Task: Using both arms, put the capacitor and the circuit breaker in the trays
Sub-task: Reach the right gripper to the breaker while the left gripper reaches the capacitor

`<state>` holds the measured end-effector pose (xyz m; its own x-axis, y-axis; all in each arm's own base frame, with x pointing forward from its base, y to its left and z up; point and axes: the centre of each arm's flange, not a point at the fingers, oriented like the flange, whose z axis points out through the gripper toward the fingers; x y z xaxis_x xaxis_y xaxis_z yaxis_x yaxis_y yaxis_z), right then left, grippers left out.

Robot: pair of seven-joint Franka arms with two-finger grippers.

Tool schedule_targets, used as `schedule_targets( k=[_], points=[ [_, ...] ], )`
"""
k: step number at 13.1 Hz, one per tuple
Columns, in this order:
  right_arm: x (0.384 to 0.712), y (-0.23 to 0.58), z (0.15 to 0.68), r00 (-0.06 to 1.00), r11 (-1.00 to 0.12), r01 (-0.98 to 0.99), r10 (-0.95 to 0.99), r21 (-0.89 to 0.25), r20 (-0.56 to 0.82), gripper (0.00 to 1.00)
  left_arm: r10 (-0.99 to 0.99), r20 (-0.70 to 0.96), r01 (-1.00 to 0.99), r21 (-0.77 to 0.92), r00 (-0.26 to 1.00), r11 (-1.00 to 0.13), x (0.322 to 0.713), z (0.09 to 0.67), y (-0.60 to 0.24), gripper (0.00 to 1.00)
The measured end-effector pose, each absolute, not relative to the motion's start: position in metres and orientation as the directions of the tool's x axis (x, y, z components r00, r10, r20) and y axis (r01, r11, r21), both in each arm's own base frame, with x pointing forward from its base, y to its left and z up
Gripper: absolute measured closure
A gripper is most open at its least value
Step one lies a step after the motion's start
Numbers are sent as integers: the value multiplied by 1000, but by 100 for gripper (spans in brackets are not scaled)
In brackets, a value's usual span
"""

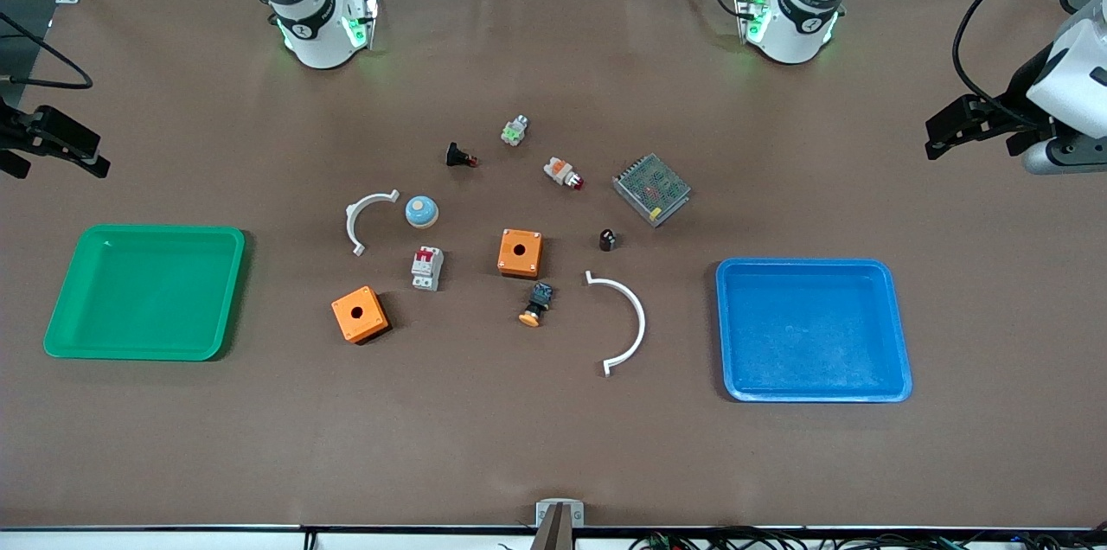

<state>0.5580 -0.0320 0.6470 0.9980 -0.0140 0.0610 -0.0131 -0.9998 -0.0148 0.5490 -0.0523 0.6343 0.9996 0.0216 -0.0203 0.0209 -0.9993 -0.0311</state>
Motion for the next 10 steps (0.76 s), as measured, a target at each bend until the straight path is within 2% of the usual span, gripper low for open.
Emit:
schedule_targets(
  k=[7, 10],
  points=[
    [558, -32, 647, 998, -1000, -13, -14, -15, 61, 0, 2, -26, 1, -29, 1000, -1000, 549, 631, -64, 0],
    [559, -30, 646, 998, -1000, -10, -11, -15, 65, 0, -48, -55, -48, -5, 997, -999, 559, 604, -104, 0]
  ],
)
